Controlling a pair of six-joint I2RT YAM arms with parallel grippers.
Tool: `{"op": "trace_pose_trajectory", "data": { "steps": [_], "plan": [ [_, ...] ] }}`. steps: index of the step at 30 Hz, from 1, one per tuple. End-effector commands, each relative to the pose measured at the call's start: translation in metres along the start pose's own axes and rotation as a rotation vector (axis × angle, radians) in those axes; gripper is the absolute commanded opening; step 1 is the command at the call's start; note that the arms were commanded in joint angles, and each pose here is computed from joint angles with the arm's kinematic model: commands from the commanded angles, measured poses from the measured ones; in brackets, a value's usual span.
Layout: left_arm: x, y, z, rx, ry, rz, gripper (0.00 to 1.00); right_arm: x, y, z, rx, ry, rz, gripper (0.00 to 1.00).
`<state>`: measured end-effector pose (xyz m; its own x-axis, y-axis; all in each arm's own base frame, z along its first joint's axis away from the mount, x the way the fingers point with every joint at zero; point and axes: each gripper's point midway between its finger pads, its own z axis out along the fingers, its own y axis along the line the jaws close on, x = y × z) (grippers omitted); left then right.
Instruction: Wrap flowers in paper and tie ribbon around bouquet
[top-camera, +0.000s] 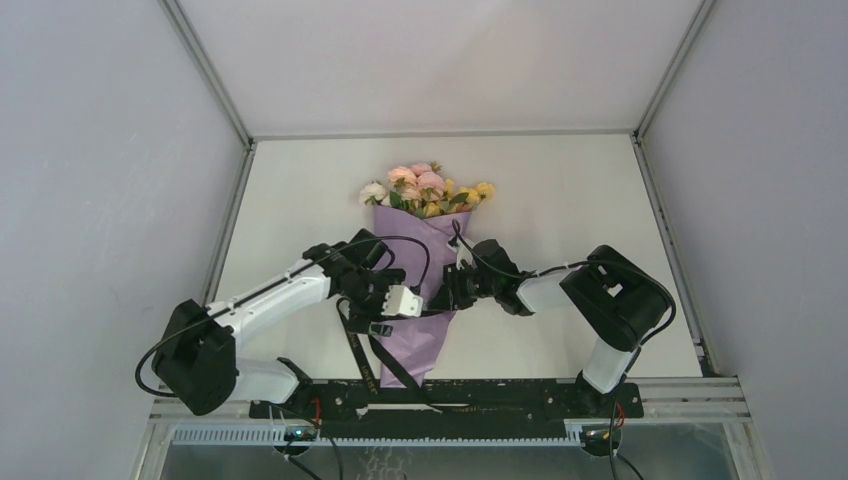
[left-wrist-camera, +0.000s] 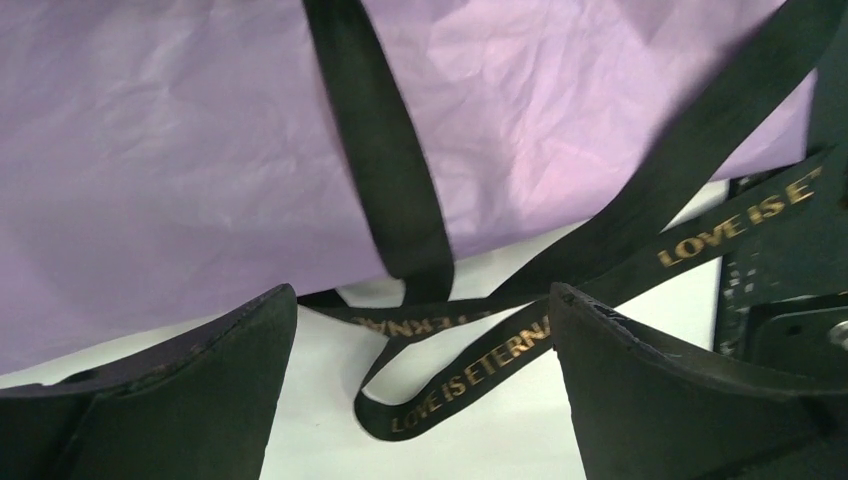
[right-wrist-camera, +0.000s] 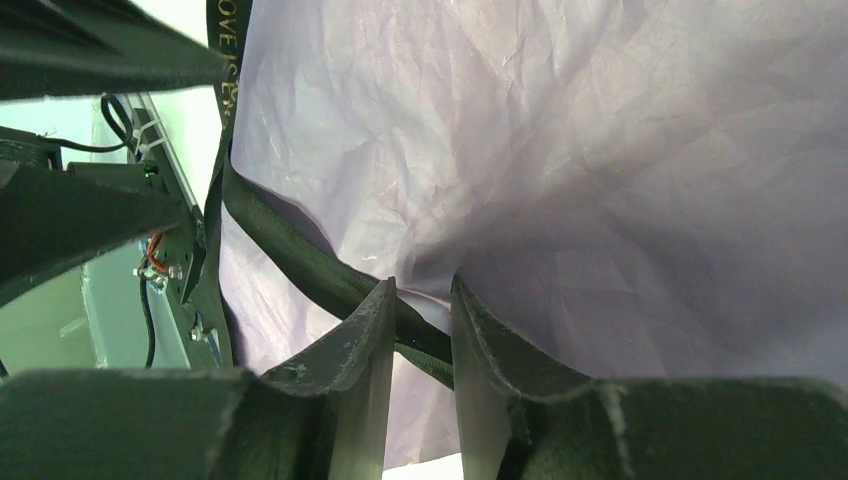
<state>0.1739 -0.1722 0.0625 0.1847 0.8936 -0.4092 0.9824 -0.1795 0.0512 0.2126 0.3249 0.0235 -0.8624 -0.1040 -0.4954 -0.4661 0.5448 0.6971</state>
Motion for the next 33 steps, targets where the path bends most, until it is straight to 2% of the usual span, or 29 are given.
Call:
{"op": "trace_pose_trajectory", "data": {
  "steps": [1,6,10,12,15,21,23,25,27,33],
  "plan": [
    [0.001,0.017,-0.003,-0.047,-0.042,0.177,1.00,-0.010,0.010,-0.002,-0.039,-0.034,-0.017,0.34],
    [0.022,0.000,0.006,0.094,0.032,0.163,0.99,-0.011,0.011,-0.003,-0.039,-0.035,-0.017,0.34],
    [0.024,-0.014,0.013,0.174,0.024,0.156,0.97,-0.010,0.010,-0.003,-0.037,-0.033,-0.016,0.34],
    [0.023,-0.013,0.017,0.167,0.014,0.143,0.95,-0.010,0.010,-0.003,-0.036,-0.032,-0.015,0.33],
    [0.022,0.004,0.024,0.098,0.022,0.094,0.87,-0.009,0.010,-0.003,-0.039,-0.029,-0.012,0.32],
    [0.028,0.008,0.033,0.094,0.050,0.059,0.60,-0.009,0.008,-0.003,-0.034,-0.026,-0.010,0.31],
    [0.029,0.010,0.034,0.074,0.051,0.050,0.45,-0.009,0.009,-0.003,-0.037,-0.025,-0.009,0.31],
    [0.029,0.012,0.034,0.056,0.052,0.038,0.21,-0.008,0.008,-0.003,-0.037,-0.024,-0.008,0.30],
    [0.027,0.016,0.029,0.026,0.051,0.025,0.02,-0.008,0.007,-0.003,-0.035,-0.020,-0.005,0.30],
    [-0.006,0.056,-0.017,-0.198,-0.023,-0.054,0.00,-0.004,0.008,-0.005,-0.040,-0.004,-0.006,0.29]
  ]
}}
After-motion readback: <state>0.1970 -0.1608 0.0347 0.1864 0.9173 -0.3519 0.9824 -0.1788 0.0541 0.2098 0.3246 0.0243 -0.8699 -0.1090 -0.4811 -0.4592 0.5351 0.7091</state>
